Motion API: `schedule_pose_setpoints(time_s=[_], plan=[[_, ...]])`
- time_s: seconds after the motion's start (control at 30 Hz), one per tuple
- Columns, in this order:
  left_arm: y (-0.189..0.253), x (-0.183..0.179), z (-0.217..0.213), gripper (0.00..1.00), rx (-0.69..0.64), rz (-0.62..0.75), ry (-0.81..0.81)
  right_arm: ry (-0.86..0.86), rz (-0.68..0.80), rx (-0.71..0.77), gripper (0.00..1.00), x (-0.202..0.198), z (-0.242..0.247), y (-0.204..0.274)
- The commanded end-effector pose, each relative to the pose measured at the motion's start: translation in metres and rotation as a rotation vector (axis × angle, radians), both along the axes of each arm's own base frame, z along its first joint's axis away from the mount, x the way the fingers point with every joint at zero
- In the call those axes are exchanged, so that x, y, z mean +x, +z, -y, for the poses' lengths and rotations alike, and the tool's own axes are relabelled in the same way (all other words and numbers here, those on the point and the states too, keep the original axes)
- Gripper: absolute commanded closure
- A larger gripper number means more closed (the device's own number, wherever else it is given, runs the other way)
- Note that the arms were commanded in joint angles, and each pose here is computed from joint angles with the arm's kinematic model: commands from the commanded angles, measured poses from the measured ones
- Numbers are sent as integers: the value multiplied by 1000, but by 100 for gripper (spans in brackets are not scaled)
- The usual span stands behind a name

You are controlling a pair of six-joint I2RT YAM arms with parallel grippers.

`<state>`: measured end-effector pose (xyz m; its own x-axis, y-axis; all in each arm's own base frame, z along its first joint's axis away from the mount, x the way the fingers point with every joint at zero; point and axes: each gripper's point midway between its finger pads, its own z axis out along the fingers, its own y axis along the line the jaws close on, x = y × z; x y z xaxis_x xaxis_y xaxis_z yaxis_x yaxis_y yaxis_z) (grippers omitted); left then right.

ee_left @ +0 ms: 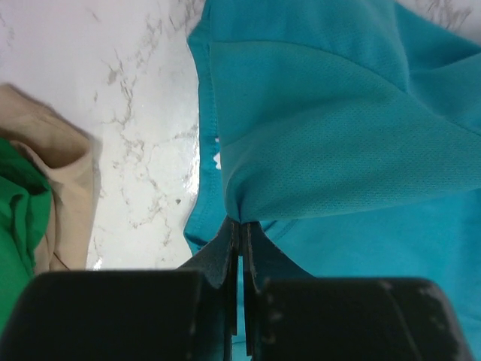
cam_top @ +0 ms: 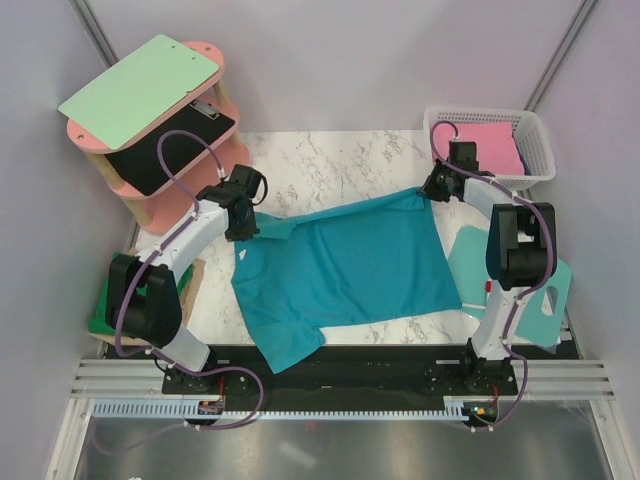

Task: Fold and stack the t-shirts
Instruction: Fold the flattened tshirt in 1/3 of the way

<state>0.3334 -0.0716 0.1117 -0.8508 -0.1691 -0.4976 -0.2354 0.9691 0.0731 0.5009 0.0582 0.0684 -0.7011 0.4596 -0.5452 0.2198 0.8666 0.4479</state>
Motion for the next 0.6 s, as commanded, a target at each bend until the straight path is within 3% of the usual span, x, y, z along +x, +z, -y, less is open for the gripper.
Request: schedule_pose_setpoints(time_s=[0.0, 0.57], plan=[[-8, -20, 7, 98, -49, -30, 5, 18, -20, -14, 100, 6, 3, 0], [-56, -78, 13, 98, -24, -187, -4, 58, -31, 21, 99, 11, -5, -1]])
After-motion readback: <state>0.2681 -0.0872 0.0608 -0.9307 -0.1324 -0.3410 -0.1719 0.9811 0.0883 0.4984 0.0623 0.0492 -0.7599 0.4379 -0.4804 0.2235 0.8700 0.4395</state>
